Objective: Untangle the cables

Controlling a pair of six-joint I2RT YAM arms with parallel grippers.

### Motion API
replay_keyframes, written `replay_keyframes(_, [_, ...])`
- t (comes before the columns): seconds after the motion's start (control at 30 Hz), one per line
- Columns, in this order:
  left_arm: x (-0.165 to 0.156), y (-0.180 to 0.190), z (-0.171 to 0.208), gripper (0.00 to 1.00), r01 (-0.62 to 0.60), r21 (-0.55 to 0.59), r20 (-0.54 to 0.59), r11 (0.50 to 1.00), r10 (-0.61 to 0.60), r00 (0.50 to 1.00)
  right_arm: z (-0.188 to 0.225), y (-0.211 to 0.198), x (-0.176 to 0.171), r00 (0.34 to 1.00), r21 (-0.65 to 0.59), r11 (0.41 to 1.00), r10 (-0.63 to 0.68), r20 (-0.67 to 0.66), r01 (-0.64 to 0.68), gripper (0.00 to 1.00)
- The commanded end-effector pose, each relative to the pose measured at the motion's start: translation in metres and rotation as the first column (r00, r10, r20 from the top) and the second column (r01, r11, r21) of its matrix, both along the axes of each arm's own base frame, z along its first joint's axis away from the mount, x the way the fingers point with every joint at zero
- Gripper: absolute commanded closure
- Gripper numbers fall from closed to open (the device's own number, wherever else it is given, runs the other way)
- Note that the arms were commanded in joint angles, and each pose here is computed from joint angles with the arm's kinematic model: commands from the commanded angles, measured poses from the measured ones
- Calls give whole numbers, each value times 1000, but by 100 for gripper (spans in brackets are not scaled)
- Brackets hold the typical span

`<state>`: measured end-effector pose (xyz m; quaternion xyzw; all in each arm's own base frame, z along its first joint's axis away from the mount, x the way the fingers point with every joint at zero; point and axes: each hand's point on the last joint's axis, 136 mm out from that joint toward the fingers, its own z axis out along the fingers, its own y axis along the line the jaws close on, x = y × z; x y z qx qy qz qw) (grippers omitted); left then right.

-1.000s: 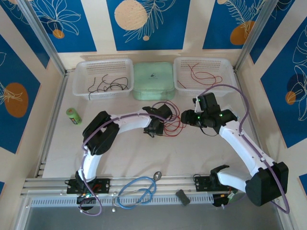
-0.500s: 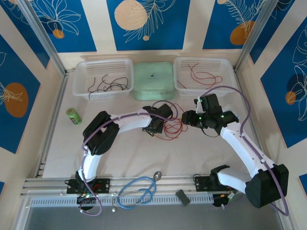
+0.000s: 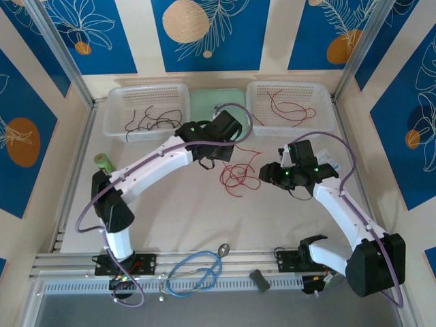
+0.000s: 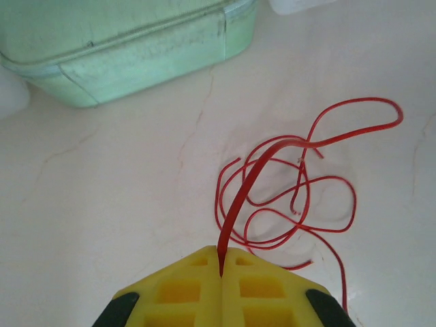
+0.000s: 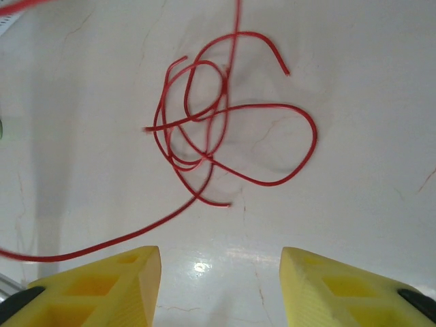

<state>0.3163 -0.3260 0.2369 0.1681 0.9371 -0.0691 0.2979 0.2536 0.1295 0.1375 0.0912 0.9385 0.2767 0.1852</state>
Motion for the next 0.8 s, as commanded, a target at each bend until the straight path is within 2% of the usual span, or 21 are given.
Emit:
replay_keyframes(0.0, [-14,3,18,100,69,1,-8,998,-69,998,2,9,-2,1000,93,996,-11,-16,13,50])
replay_keyframes(0.33, [-23,-5,79,100,132,-154,73,979,-122,990,-10,25,3,994,262,960,-78,-82,98,50])
replay_keyframes(0.47, [-29,-7,101,100,161,-212,100,964,-142,985,-11,29,11,989,316,938,-130,-66,145,50])
replay_keyframes(0.6, [-34,-6,111,100,178,-234,110,956,-156,982,-3,29,25,988,297,945,-153,34,136,50])
replay_keyframes(0.77, [-37,-3,115,100,183,-241,115,953,-160,981,16,38,47,972,307,951,-113,204,47,46])
